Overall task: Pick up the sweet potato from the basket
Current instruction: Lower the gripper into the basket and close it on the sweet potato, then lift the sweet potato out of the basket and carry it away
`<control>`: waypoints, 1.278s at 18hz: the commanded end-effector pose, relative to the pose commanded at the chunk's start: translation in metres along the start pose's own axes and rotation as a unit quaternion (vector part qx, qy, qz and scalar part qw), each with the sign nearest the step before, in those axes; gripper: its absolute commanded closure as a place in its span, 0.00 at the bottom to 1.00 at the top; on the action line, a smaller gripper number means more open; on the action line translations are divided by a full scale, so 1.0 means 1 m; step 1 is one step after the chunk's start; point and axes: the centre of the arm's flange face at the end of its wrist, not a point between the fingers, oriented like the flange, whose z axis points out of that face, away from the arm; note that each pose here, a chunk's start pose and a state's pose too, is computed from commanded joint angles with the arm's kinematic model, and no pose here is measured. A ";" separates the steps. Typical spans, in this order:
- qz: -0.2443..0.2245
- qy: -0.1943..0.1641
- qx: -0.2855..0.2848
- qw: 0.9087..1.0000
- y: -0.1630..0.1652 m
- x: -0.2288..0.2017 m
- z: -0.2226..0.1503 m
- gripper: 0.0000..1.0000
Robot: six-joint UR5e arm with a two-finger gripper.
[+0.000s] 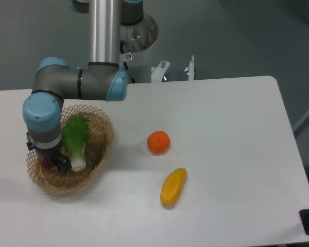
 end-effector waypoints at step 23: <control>-0.011 0.001 0.000 1.000 -0.005 0.009 -0.005 0.91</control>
